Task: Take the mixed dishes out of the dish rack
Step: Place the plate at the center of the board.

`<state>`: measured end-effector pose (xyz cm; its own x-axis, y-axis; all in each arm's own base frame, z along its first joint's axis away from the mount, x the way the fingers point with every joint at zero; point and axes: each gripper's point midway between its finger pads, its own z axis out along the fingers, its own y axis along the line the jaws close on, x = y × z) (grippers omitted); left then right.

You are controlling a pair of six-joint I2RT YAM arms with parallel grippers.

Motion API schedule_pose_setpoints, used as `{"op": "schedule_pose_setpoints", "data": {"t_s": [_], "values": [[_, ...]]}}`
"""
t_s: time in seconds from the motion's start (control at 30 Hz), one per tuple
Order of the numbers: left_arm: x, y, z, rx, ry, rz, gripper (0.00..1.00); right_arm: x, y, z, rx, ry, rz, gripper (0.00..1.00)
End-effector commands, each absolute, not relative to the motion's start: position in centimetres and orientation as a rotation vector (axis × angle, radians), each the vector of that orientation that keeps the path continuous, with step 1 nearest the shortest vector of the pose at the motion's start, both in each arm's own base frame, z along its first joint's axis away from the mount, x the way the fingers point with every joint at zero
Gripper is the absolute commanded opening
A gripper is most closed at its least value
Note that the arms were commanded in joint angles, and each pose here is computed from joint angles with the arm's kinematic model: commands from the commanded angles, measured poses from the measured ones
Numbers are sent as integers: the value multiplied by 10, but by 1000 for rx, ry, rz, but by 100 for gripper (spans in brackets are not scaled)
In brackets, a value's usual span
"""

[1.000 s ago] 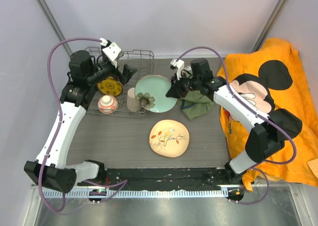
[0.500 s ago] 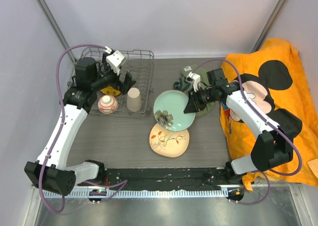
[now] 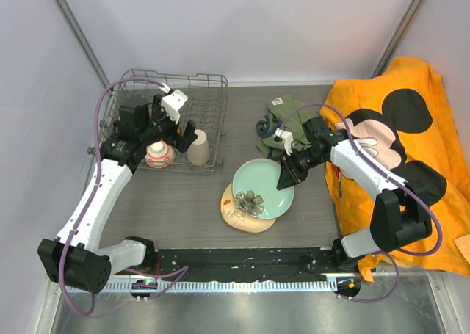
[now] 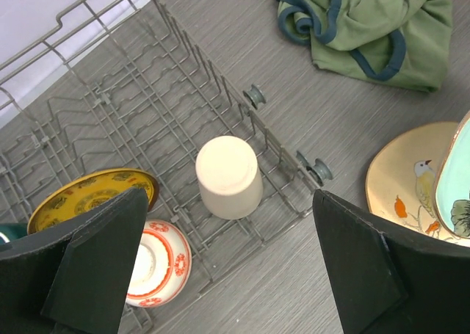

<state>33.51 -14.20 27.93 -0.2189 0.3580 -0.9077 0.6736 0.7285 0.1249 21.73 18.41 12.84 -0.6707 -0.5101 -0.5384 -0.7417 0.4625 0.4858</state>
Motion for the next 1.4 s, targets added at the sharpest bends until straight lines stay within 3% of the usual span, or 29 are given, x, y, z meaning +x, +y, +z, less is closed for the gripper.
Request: {"op": "schedule_pose_setpoints", "data": {"t_s": [0.0,0.6,0.7,0.87,0.97,1.37], "values": [[333,-137,287,819,1792,-303,100,220,203,132,-1093,2313,1185,1],[332,-136,270,844,1813,-303,100,255,214,96,-1025,2405,1179,1],[332,-136,268,849,1816,-301,100,255,215,87,-1036,2430,1143,9],[331,-136,268,852,1814,-303,100,255,217,83,-1046,2447,1096,35],[330,-137,268,854,1814,-309,100,257,217,82,-1047,2444,1064,46],[331,-135,261,872,1823,-289,100,255,208,81,-1054,2465,911,56]]}}
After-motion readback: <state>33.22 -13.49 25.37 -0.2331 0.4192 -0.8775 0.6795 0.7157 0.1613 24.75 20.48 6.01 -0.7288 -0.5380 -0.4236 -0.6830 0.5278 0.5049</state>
